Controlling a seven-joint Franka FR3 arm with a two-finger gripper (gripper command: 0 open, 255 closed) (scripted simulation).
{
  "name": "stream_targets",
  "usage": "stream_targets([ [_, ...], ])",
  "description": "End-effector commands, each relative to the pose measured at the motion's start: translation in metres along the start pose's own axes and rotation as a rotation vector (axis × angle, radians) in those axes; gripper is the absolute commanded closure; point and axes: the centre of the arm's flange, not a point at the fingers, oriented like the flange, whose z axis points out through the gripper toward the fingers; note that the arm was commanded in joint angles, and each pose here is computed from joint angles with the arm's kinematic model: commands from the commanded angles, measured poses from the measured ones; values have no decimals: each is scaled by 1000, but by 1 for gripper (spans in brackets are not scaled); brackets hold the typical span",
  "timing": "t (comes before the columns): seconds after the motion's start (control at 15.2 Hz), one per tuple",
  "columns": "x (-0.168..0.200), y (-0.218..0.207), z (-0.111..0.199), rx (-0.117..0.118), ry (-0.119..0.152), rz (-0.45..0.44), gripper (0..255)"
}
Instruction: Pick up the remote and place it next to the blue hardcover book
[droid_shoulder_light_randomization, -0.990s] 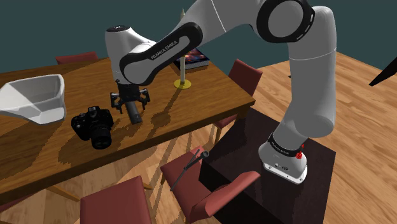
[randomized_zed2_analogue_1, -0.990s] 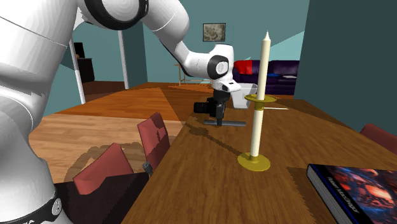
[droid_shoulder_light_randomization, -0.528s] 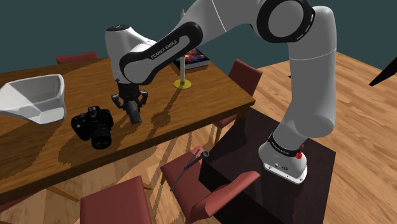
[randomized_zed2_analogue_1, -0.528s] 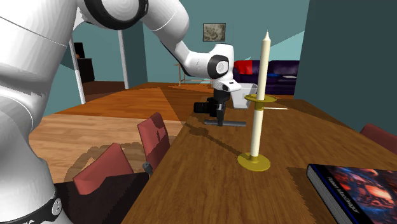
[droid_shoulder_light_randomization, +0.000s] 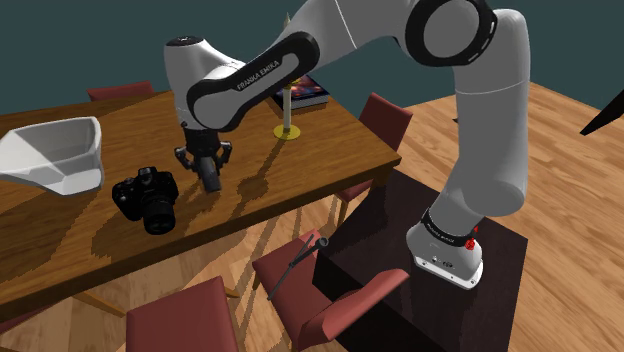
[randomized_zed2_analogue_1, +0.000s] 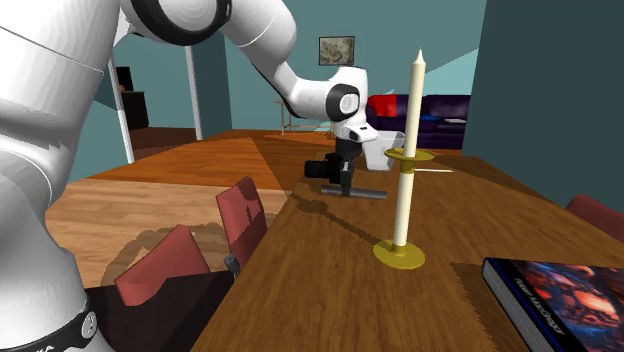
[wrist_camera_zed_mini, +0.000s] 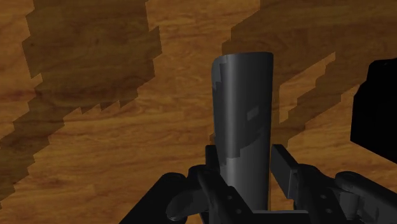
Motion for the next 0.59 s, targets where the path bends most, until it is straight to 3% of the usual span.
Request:
stream_targets([
  [0.0, 0, -1, -9, 0, -1, 0, 255],
  [0.53, -1, -4, -51, 0, 0, 0, 255],
])
